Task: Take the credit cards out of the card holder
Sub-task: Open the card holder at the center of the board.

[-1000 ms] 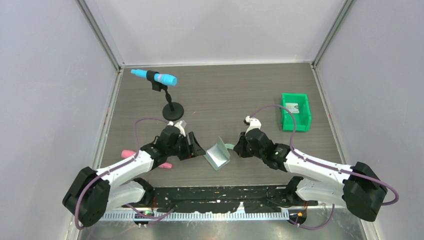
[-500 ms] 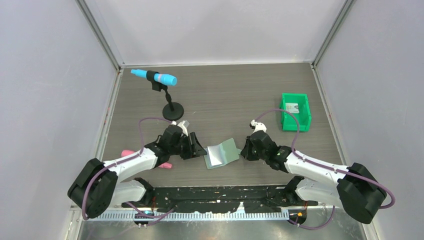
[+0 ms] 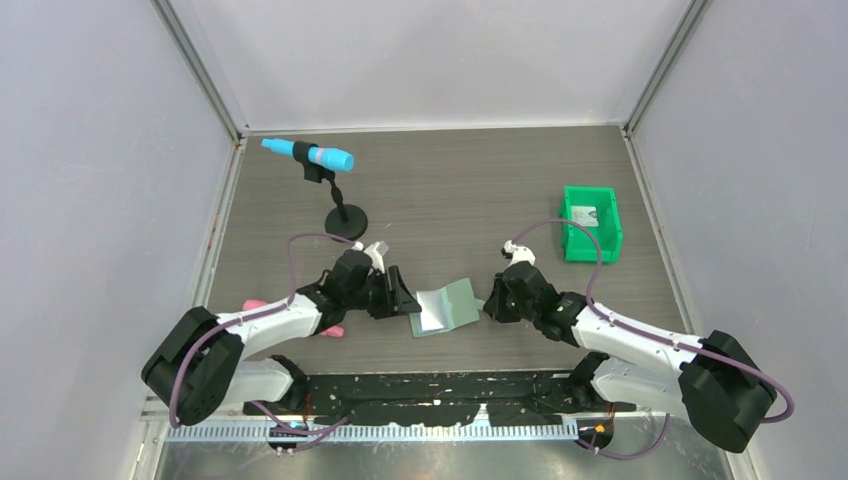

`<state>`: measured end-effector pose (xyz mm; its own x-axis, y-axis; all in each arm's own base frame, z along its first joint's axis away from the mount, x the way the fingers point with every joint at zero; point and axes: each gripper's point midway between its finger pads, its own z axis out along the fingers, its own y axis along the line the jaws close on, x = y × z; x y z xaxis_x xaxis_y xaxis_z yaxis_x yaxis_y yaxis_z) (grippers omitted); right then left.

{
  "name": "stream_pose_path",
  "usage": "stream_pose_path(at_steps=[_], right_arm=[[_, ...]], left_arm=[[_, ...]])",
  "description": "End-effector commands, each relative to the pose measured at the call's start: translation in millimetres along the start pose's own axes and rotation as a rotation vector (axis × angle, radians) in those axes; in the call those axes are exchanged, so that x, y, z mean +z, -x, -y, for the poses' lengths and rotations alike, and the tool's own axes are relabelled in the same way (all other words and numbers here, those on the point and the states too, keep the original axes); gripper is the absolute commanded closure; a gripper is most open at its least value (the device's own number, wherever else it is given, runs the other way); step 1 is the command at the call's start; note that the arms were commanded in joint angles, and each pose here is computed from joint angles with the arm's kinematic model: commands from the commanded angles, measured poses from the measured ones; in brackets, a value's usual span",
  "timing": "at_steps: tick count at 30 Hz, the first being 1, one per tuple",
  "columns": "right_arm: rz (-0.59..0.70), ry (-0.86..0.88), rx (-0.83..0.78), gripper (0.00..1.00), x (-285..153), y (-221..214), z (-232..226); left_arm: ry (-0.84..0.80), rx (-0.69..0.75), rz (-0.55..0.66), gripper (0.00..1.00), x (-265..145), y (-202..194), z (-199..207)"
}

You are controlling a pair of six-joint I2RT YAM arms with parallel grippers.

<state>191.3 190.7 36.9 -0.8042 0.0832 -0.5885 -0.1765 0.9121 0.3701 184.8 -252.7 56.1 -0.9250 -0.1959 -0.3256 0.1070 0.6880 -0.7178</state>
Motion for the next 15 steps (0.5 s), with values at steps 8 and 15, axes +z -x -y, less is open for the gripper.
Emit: stream_pose_path(at_steps=[8, 15], right_arm=[[0.039, 0.063, 0.014, 0.94, -7.8, 10.2, -12.7], [0.05, 0.069, 0.015, 0.94, -10.9, 12.9, -13.9]], left_arm=[[-0.161, 0.113, 0.034, 0.51, 10.3, 24.9, 54.8], [-0.135, 0.126, 0.016, 0.51, 16.8, 21.5, 56.4]])
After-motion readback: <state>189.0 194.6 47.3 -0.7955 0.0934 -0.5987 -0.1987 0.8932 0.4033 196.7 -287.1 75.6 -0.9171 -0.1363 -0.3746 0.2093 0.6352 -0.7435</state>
